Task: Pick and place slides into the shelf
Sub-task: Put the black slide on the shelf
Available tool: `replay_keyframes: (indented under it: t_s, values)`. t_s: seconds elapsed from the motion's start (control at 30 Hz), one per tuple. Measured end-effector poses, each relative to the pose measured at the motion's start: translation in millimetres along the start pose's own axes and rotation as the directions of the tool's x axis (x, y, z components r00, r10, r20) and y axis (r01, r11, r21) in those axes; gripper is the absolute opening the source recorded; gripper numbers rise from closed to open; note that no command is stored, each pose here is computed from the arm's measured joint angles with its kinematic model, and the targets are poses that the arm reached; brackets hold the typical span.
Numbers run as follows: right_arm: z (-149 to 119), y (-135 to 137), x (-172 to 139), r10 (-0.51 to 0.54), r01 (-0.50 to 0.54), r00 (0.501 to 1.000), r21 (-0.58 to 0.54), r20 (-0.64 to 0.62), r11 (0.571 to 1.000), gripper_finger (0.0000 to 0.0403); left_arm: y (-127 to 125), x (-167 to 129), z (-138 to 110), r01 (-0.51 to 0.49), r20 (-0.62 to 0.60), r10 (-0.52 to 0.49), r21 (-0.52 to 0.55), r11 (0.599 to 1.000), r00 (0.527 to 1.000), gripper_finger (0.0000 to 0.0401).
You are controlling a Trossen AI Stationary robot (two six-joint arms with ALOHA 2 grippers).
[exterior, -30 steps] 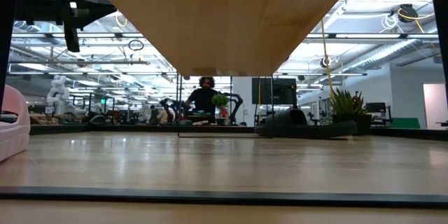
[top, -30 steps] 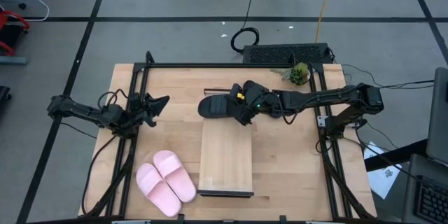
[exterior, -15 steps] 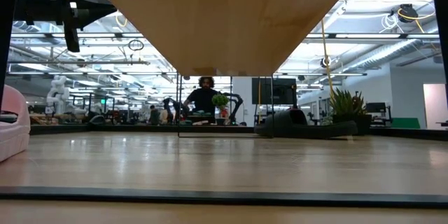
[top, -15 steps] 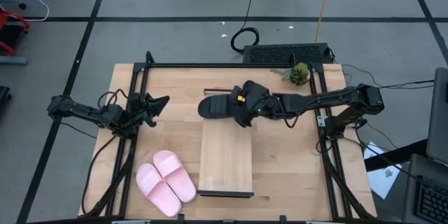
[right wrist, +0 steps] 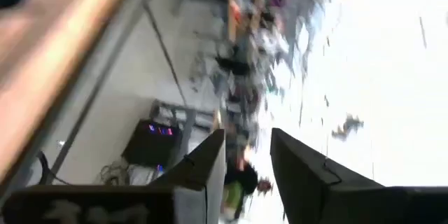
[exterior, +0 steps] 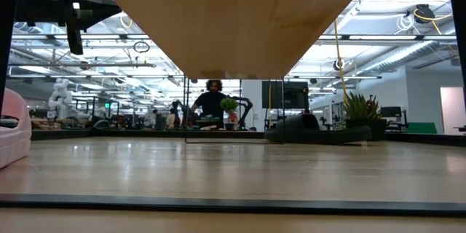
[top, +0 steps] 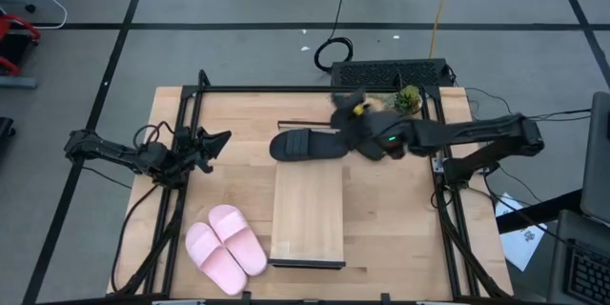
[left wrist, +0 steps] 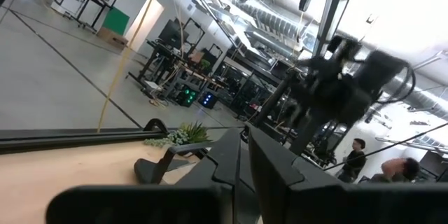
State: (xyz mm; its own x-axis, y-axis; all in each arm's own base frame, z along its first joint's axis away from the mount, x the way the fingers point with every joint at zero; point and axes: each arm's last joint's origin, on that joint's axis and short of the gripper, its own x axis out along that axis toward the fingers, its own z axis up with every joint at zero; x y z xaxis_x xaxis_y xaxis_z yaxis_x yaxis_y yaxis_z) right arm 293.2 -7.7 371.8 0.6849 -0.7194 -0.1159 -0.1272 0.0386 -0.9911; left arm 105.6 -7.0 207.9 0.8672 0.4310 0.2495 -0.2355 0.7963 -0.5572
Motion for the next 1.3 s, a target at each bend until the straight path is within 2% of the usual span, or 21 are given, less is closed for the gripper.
replay_keyframes:
  t_s: [0.07, 0.17, 0.23, 0.3, 0.33, 0.37, 0.43, 0.47, 0.5, 0.53, 0.67, 0.73, 0.87, 0.93, 1.03, 1.1, 1.17, 1.3]
  values:
    - [-16, -9, -7, -0.016, 0.021, 0.995, 0.056, -0.1, 0.998, 0.0107, 0, 0, 0, 0.0, 0.0, 0.0, -0.015, 1.0, 1.0, 0.0033]
    - [-37, -9, -19, 0.023, 0.026, 0.963, 0.173, -0.27, 0.985, 0.0107, 0, 0, 0, 0.004, -0.001, -0.004, -0.021, 1.0, 1.0, 0.0033]
    - [-51, 0, -30, 0.084, -0.004, 0.937, 0.229, -0.339, 0.973, 0.0107, 0, 0, 0, 0.011, -0.004, -0.011, -0.022, 1.0, 1.0, 0.0033]
    - [-60, 15, -41, 0.18, -0.08, 0.924, 0.291, -0.338, 0.953, 0.0107, -1, 0, 0, 0.017, -0.007, -0.017, -0.022, 1.0, 1.0, 0.0033]
    - [-63, 24, -47, 0.264, -0.158, 0.916, 0.335, -0.301, 0.929, 0.0107, -1, 0, 0, 0.017, -0.006, -0.017, -0.024, 1.0, 1.0, 0.0033]
    - [-65, 33, -52, 0.367, -0.254, 0.897, 0.391, -0.246, 0.884, 0.0106, -1, 0, 0, 0.017, -0.006, -0.017, -0.03, 0.999, 1.0, 0.0033]
    - [-66, 48, -59, 0.571, -0.446, 0.812, 0.504, -0.119, 0.739, 0.0104, -1, 0, 0, 0.018, -0.007, -0.018, -0.047, 0.999, 1.0, 0.0033]
    - [-66, 54, -59, 0.628, -0.5, 0.774, 0.537, -0.074, 0.679, 0.0103, -1, 0, 0, 0.018, -0.007, -0.018, -0.05, 0.999, 1.0, 0.0033]
    - [-64, 59, -58, 0.653, -0.525, 0.756, 0.559, -0.04, 0.642, 0.0102, -1, 0, 0, 0.018, -0.007, -0.018, -0.05, 0.999, 1.0, 0.0033]
    - [-63, 63, -56, 0.655, -0.528, 0.756, 0.578, -0.014, 0.622, 0.0101, -1, 0, 0, 0.018, -0.007, -0.018, -0.048, 0.999, 1.0, 0.0033]
    - [-57, 86, -44, 0.615, -0.531, 0.784, 0.6, 0.081, 0.598, 0.0101, -1, 0, 0, 0.018, -0.006, -0.018, -0.046, 0.999, 1.0, 0.0033]
    - [-57, 103, -39, 0.638, -0.577, 0.761, 0.575, 0.12, 0.58, 0.01, -1, 0, 0, 0.018, -0.007, -0.019, -0.05, 0.999, 1.0, 0.0033]
    - [-69, 135, -29, 0.676, -0.591, 0.735, 0.538, 0.053, 0.601, 0.01, -1, 0, 0, 0.024, -0.009, -0.024, -0.051, 0.998, 1.0, 0.0033]
    - [-74, 147, -23, 0.681, -0.606, 0.729, 0.528, 0.067, 0.596, 0.01, -1, 0, 0, 0.024, -0.011, -0.025, -0.051, 0.998, 1.0, 0.0033]
    - [-82, 157, -14, 0.679, -0.617, 0.724, 0.552, 0.118, 0.561, 0.01, -1, 0, 0, 0.023, -0.01, -0.024, -0.051, 0.998, 1.0, 0.0033]
    - [-86, 161, -7, 0.646, -0.591, 0.753, 0.561, 0.128, 0.579, 0.01, -1, 0, 0, 0.023, -0.009, -0.023, -0.052, 0.998, 1.0, 0.0033]
    - [-91, 162, -1, 0.627, -0.588, 0.763, 0.567, 0.153, 0.577, 0.01, -1, 0, 0, 0.02, -0.008, -0.02, -0.049, 0.999, 1.0, 0.0033]
    - [-100, 169, 8, 0.666, -0.637, 0.721, 0.563, 0.192, 0.527, 0.01, -1, 0, 0, 0.016, -0.007, -0.017, -0.05, 0.999, 1.0, 0.0033]
